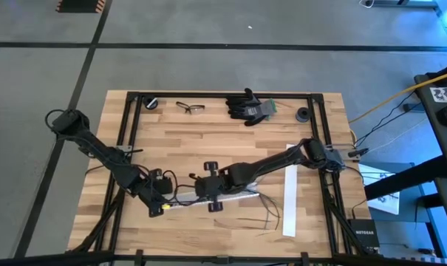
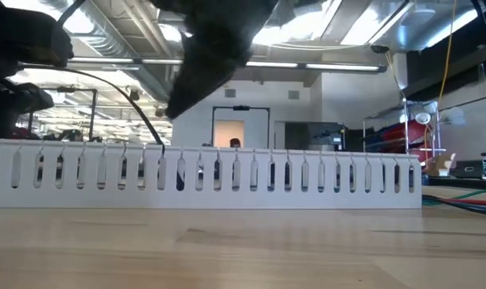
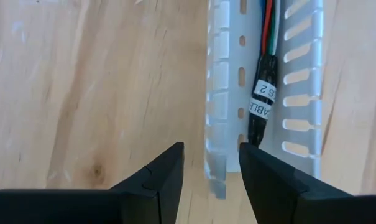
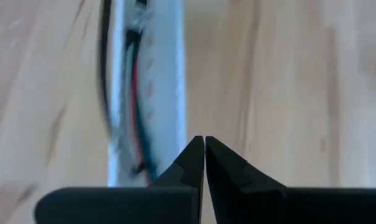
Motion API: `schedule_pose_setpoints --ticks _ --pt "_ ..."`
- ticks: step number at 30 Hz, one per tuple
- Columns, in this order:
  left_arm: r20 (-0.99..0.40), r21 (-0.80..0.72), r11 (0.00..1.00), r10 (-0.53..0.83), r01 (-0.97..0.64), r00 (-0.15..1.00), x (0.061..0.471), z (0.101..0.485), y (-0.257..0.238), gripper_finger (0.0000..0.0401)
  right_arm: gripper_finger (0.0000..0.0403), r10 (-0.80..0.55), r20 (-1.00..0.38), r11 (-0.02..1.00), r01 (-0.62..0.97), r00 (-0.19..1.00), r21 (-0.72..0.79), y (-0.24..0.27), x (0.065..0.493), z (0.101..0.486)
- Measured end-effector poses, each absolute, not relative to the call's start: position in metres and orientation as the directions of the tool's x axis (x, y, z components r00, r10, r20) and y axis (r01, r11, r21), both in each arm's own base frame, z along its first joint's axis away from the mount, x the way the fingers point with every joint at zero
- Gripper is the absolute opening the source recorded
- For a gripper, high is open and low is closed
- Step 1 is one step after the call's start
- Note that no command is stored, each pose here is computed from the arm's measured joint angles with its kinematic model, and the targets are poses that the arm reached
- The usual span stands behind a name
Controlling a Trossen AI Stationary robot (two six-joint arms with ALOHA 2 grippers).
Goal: Ziptie cables
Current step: Adjust the cable duct
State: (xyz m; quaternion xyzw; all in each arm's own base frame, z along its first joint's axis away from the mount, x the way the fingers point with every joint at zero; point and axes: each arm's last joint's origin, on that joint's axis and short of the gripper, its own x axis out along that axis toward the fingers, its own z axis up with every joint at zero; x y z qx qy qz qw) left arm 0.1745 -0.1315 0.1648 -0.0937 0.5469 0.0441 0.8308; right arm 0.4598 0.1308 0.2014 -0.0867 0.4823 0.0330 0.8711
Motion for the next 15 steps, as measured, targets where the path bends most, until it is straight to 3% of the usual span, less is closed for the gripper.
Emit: schedule_pose_setpoints --ticks 4,8,15 --pt "-0.918 -0.106 0.979 -0.028 -0.175 0.397 0.174 0.165 -0.132 0.0140 0.0001 0.047 -0.878 0.985 -0.166 0.477 -0.037 0.141 0.453 0.203" --pt "-0.913 -0.094 0.980 -0.015 -0.175 0.407 0.175 0.165 -0.131 0.0140 0.0001 0.113 -0.857 0.981 -0.194 0.503 0.016 0.153 0.456 0.200" --pt "-0.912 -0.092 0.981 -0.013 -0.172 0.409 0.175 0.165 -0.131 0.0140 0.0000 0.099 -0.821 0.986 -0.166 0.563 0.006 0.153 0.460 0.190"
